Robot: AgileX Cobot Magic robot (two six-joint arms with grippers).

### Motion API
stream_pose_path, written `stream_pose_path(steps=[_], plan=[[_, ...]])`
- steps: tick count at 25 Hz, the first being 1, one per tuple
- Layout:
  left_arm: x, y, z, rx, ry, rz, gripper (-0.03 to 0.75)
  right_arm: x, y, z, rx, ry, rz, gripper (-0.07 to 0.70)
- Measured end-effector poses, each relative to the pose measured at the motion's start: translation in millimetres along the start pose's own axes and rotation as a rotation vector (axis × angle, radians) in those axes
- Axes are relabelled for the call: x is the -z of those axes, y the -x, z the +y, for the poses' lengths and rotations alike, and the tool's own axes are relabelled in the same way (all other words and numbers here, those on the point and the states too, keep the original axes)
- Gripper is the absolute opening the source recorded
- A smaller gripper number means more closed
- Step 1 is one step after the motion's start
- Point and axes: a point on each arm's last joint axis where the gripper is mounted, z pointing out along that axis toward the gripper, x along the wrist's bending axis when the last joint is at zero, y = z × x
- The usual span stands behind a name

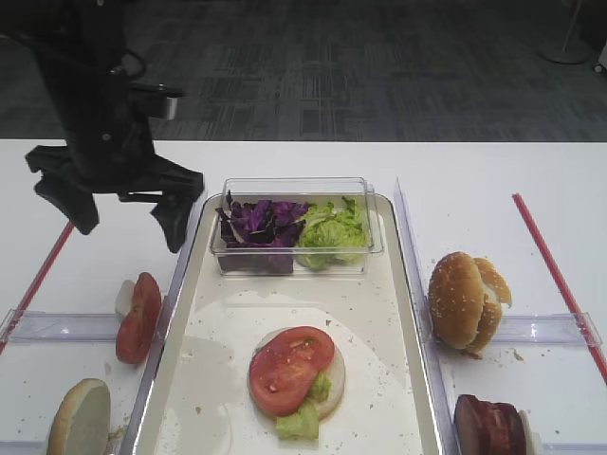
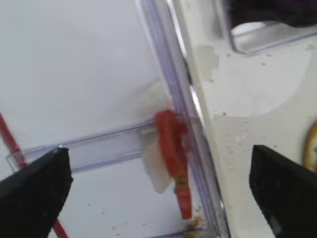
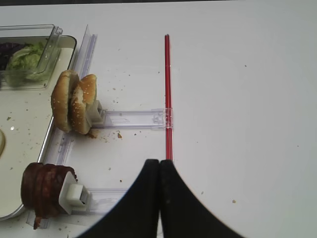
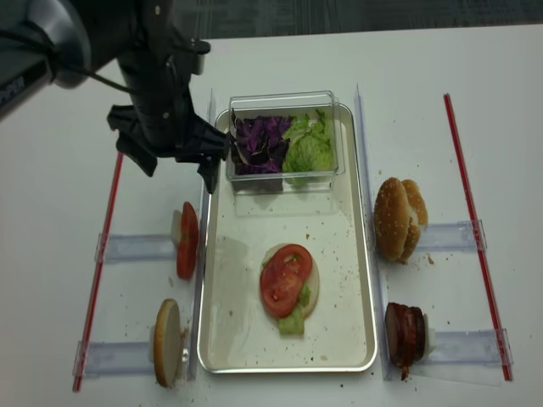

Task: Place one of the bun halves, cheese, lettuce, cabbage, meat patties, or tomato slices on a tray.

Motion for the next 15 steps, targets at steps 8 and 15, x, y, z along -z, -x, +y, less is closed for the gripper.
stream_pose_path(steps=[8,15], plan=[[-2.6,-89.2,0.4,0.190,-0.007,0.052,0.671,0.0,0.0,0.0,0.000,0.000,0.000,0.036],[-3.3,-131.9,-7.5,0.263,-0.017,0.073,0.671,0.0,0.0,0.0,0.000,0.000,0.000,0.036]])
